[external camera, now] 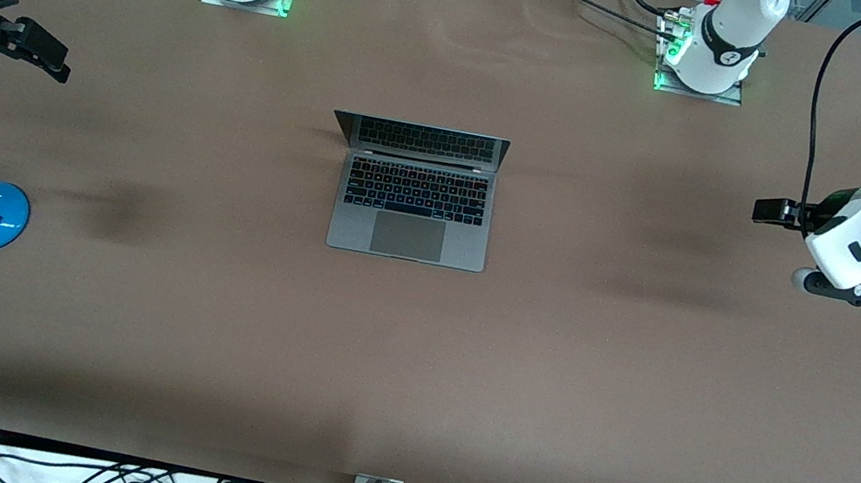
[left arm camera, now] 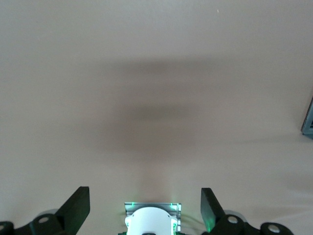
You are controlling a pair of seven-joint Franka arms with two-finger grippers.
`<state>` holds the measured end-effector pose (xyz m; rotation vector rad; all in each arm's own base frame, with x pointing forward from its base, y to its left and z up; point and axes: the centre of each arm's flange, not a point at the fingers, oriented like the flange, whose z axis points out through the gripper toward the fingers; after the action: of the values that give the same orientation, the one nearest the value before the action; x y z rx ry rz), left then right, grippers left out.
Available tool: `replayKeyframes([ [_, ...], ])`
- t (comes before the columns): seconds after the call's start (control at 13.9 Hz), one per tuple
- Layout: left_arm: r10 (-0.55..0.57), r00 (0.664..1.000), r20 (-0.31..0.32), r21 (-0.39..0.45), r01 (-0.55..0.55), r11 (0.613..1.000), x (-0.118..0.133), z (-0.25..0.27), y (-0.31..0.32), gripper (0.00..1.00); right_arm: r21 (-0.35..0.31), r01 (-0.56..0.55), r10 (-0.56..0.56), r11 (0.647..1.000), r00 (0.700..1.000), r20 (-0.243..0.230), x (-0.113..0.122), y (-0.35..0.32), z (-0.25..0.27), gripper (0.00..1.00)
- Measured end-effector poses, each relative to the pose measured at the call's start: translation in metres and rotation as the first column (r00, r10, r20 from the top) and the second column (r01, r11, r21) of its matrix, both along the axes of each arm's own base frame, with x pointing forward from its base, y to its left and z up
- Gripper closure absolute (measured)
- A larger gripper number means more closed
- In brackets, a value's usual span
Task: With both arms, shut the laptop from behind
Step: 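Move the left gripper toward the laptop while the right gripper follows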
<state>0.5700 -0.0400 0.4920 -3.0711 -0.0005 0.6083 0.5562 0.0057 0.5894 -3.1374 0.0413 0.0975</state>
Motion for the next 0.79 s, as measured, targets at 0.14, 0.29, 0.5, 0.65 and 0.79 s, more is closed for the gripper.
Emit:
replayKeyframes([
  [0.14,0.016,1.000,-0.023,-0.018,-0.016,1.000,-0.004,0.000,-0.007,0.00,0.000,0.000,0.000,1.000,1.000,0.000,0.000,0.000,0.000,0.00],
  [0.29,0.004,1.000,-0.021,-0.020,-0.004,1.000,-0.010,0.008,-0.023,0.00,0.000,0.000,0.000,1.000,1.000,0.000,0.000,0.000,0.000,0.00],
  [0.5,-0.029,1.000,0.006,-0.029,0.029,0.999,-0.022,0.027,-0.062,0.00,0.001,0.000,0.000,1.000,1.000,-0.002,0.000,0.000,0.000,0.00],
  [0.65,-0.040,0.999,0.014,-0.082,0.041,0.996,-0.027,0.033,-0.085,0.00,0.001,0.000,0.000,1.000,1.000,-0.003,0.000,0.000,0.000,0.00],
  [0.79,-0.043,0.999,0.028,-0.127,0.046,0.991,-0.027,0.034,-0.099,0.00,0.002,-0.002,0.002,1.000,1.000,-0.003,0.000,0.001,0.000,0.00],
])
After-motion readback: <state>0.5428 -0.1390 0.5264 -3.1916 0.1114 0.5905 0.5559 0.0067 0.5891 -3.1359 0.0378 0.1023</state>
